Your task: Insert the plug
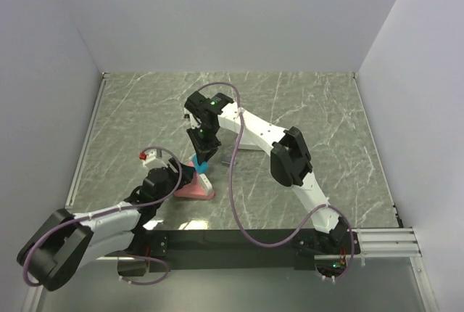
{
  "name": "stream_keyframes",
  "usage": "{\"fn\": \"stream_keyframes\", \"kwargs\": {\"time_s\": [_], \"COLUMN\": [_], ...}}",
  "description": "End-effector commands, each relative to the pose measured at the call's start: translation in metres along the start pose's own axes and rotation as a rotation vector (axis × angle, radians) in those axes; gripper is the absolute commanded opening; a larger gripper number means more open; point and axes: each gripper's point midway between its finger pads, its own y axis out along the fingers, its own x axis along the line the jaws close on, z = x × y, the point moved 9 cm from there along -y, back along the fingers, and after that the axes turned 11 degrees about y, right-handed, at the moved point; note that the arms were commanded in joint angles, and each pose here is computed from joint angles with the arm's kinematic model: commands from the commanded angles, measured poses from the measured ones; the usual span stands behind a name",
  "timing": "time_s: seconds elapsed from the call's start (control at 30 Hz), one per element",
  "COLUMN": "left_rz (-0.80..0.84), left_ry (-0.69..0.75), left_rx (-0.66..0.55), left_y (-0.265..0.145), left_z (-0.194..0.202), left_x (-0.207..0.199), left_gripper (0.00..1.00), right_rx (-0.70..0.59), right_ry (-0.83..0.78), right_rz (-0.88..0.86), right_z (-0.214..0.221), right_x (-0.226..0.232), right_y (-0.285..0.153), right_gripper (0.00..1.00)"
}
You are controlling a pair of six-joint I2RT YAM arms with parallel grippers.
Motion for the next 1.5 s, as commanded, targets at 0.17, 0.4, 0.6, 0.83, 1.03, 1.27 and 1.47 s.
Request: {"fn": "stream_keyframes", "kwargs": {"time_s": [0.17, 0.4, 0.6, 0.83, 1.03, 1.27, 1.47], "left_rz": [0.159, 0.165, 0.223, 0.252, 0.299, 0.230, 0.168], "left_ry": [-0.035, -0.012, -0.013, -0.025, -0.004, 0.010, 0.032], "left_rx": [-0.027, -0.073, -0.063, -0.004, 0.025, 0.000, -0.047], "left_y": [0.005, -0.001, 0.001, 0.011, 0.016, 0.011, -0.007], "left_z": [-0.006, -0.014, -0.014, -0.001, 0.008, 0.007, 0.000], "left_x": [-0.035, -0.037, -0.046, -0.054, -0.083, -0.075, -0.056], "left_gripper": [0.69, 0.71, 0.70, 0.69, 0.69, 0.72, 0.73], "right_rx": [-0.065, -0.110, -0.162, -0.236, -0.239, -0.205, -0.167], "right_ry": [-0.051, -0.055, -0.034, 0.000, 0.013, 0.033, 0.023], "right_rz": [0.025, 0.024, 0.043, 0.077, 0.097, 0.095, 0.101], "right_z": [0.010, 0.003, 0.011, 0.020, 0.032, 0.045, 0.049], "right_x": [0.003, 0.004, -0.010, -0.035, -0.043, -0.049, -0.039], "right_y": [-0.030, -0.042, -0.060, -0.089, -0.093, -0.077, -0.063], "right_gripper": [0.00, 0.00, 0.00, 0.00, 0.00, 0.00, 0.00]}}
